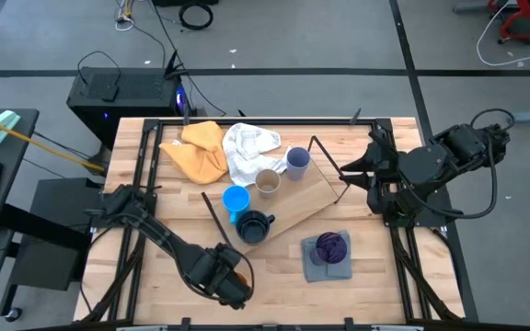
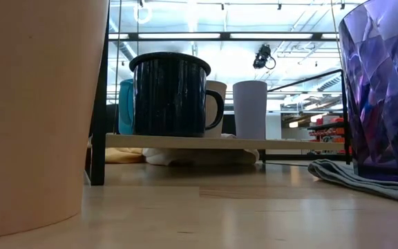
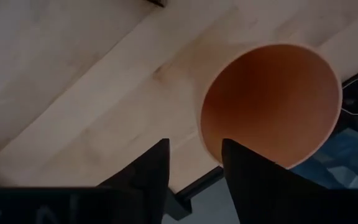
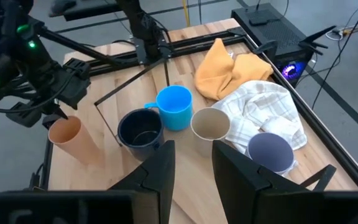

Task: Stack small to large cups/mugs on shelf
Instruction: Align the orange cup with the white cup on the shelf

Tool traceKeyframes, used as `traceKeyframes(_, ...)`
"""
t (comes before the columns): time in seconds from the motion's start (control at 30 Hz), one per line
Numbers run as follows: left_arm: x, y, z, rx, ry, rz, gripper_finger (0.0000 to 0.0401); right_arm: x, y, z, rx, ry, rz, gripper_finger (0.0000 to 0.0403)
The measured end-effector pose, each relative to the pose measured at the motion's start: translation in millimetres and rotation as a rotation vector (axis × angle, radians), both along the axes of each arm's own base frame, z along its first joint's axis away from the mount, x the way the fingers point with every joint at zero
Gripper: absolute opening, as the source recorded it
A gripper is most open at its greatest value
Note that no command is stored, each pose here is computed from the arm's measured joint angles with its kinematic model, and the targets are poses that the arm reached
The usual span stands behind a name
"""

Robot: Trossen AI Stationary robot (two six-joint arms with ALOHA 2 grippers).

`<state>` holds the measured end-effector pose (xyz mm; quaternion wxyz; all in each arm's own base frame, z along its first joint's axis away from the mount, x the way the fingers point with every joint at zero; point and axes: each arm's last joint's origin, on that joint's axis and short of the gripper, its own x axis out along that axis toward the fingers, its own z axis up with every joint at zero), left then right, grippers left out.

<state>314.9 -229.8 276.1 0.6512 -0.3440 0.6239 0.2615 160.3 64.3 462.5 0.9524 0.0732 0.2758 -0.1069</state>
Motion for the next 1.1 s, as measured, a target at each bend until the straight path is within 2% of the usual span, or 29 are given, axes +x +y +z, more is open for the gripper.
traceKeyframes(0.23, 0, -1, 0, 0.003, -0.010, -0.018, 0.0150, 0, 0, 0, 0.000, 0.000, 0.000, 0.0114)
traceKeyframes(0.47, 5, 6, 0, 0.050, -0.043, 0.001, 0.0161, 0, 0, 0, 0.003, -0.003, -0.001, 0.0114)
traceKeyframes(0.87, 10, 8, 0, 0.051, -0.072, -0.007, 0.0158, 1, 0, 1, 0.006, -0.010, -0.002, 0.0113)
traceKeyframes(1.1, 10, 7, -17, 0.021, -0.050, -0.013, 0.0156, 1, 0, 1, 0.006, -0.010, -0.002, 0.0113)
